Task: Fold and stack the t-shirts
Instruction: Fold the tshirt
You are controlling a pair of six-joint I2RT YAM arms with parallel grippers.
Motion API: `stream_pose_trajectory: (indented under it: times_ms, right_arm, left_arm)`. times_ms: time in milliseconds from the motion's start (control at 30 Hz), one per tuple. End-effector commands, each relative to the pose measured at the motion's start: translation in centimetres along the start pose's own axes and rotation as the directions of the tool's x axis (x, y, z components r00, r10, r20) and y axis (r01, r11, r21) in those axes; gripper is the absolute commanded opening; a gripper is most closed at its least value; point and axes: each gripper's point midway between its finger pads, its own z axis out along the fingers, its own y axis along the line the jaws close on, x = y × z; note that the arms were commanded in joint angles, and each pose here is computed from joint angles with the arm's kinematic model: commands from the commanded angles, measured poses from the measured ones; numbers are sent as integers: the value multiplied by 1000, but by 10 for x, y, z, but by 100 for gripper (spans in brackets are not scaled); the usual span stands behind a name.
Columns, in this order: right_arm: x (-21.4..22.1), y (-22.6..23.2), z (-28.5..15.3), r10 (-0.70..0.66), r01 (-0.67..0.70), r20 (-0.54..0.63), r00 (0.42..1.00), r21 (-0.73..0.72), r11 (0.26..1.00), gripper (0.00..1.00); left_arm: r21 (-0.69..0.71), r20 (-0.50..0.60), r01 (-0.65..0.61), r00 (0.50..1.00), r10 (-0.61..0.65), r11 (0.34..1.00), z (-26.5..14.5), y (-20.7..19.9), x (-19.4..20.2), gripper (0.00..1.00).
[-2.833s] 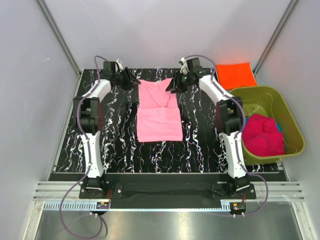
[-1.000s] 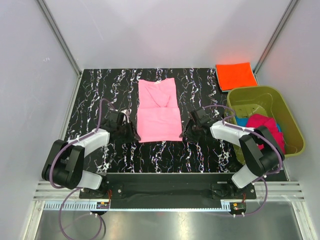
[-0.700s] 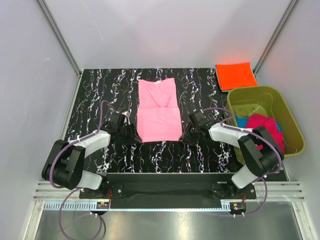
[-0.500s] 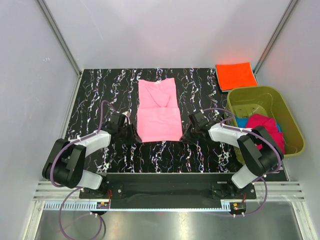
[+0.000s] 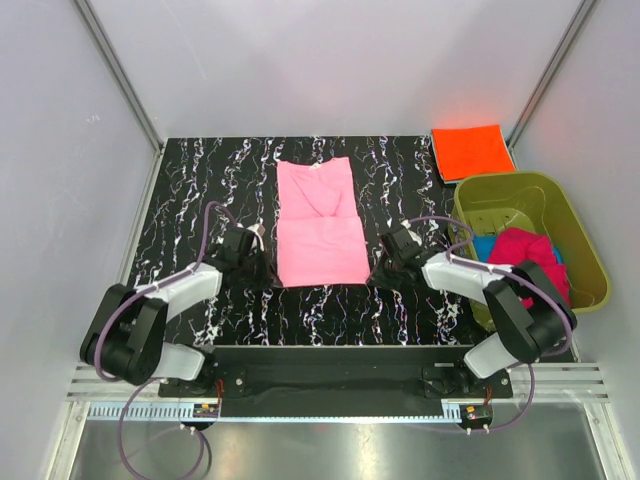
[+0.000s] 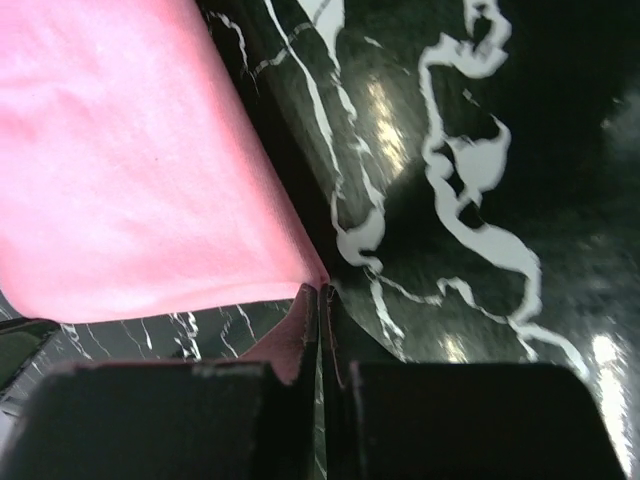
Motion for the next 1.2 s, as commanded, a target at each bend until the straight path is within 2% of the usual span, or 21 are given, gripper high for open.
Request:
stream_pose_trajectory:
  times_ms: [0, 267, 433, 467, 633, 733, 933, 1033, 1167]
  right_arm:
    - [-1, -15, -21, -53, 52, 46, 998, 39, 998, 0]
    - [19, -26, -60, -94, 94, 27, 995, 5, 996, 0]
    - [18, -20, -106, -114, 121, 82, 990, -79, 990, 0]
    - [17, -18, -119, -113, 124, 97, 989, -107, 987, 0]
    - [7, -2, -155, -117, 144, 155, 981, -176, 974, 0]
    - [-9, 13, -168, -149, 190, 215, 965, -186, 964, 0]
    - [-49, 33, -165, -263, 295, 302, 916, -64, 953, 0]
    - [-75, 59, -167, -310, 345, 327, 893, -55, 937, 0]
    - [-106, 79, -148, -340, 376, 318, 885, -59, 925, 0]
  left_arm:
    - [6, 45, -46, 998, 46, 999, -14, -8, -3, 0]
    - [51, 74, -91, 993, 87, 995, -47, -32, 15, 0]
    - [120, 92, -87, 993, 76, 989, -73, -51, 29, 0]
    - [147, 128, -100, 988, 81, 984, -85, -62, 23, 0]
    - [212, 158, -122, 983, 90, 970, -109, -90, 13, 0]
    - [195, 172, -145, 979, 111, 970, -111, -99, -1, 0]
    - [154, 192, -162, 972, 132, 975, -106, -117, -42, 0]
    - [133, 183, -143, 976, 117, 981, -95, -118, -71, 0]
    - [145, 217, -139, 970, 106, 980, -94, -129, -114, 0]
